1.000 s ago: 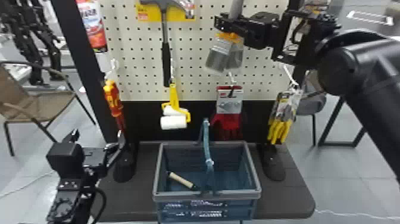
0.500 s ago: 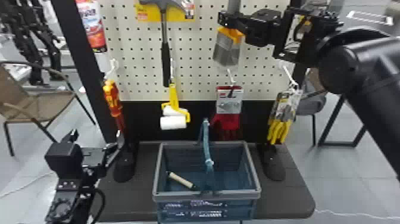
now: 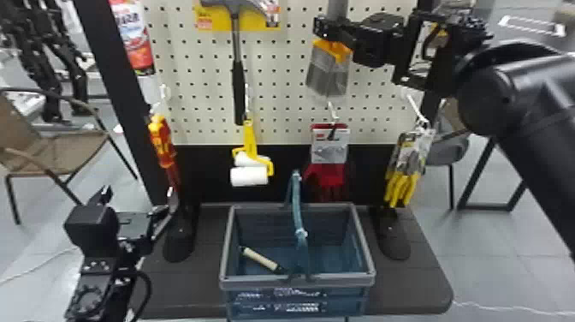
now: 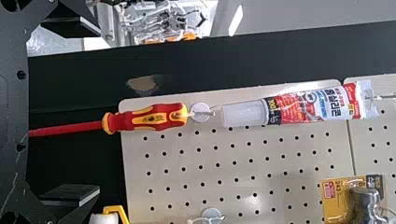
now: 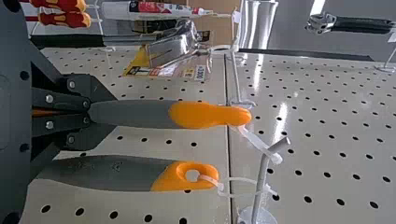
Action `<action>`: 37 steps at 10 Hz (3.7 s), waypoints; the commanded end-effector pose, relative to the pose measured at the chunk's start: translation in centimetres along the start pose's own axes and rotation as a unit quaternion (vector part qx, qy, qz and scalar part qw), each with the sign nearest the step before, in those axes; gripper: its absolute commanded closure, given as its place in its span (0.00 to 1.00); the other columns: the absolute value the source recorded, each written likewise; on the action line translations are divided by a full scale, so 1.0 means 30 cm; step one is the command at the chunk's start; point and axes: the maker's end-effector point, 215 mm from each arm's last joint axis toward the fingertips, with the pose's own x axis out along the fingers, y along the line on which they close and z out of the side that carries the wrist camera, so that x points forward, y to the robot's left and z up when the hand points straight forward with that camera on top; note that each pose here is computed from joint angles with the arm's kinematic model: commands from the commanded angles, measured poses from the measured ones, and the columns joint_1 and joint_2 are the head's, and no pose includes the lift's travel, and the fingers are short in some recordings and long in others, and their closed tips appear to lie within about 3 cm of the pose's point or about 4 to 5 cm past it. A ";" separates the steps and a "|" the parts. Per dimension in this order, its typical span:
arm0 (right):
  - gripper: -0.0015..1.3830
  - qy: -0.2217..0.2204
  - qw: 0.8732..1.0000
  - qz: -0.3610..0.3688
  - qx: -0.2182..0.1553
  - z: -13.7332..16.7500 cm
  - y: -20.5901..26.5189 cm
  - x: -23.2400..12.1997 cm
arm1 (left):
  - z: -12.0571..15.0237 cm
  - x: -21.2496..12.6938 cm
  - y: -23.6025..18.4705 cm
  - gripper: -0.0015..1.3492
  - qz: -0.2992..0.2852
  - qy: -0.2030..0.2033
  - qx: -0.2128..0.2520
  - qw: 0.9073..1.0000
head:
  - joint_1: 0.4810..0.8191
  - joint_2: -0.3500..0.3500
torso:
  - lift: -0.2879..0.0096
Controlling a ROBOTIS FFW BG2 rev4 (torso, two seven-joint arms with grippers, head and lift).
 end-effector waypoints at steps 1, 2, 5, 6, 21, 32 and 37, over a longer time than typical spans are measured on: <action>0.90 -0.001 1.000 0.000 0.000 0.000 -0.001 0.000 | 0.000 0.000 0.000 0.09 0.000 0.000 0.000 1.000 | 0.20 0.50 | 0.63; 0.90 -0.002 1.000 -0.001 0.001 0.000 -0.003 -0.001 | 0.000 0.000 0.003 0.09 0.001 0.000 0.000 1.000 | 0.20 0.50 | 0.63; 0.80 -0.004 1.000 0.000 0.001 0.003 -0.002 -0.001 | -0.002 0.000 0.000 0.09 0.000 0.001 0.000 1.000 | 0.20 0.50 | 0.63; 0.79 -0.004 1.000 0.000 0.001 0.003 -0.005 -0.003 | -0.002 0.000 0.000 0.09 0.000 0.001 0.000 1.000 | 0.20 0.50 | 0.63; 0.02 -0.061 0.988 -0.123 0.075 -0.112 -0.101 -0.302 | -0.007 -0.008 -0.008 0.09 0.000 0.002 -0.005 1.000 | 0.20 0.50 | 0.63; 0.06 -0.058 0.917 -0.386 0.084 -0.677 -0.124 -0.787 | 0.014 -0.013 0.010 0.09 0.007 -0.008 -0.016 1.000 | 0.20 0.50 | 0.63; 0.06 -0.071 0.897 -0.429 0.079 -0.851 -0.072 -0.826 | 0.016 -0.013 0.002 0.09 0.003 -0.009 -0.014 1.000 | 0.20 0.50 | 0.63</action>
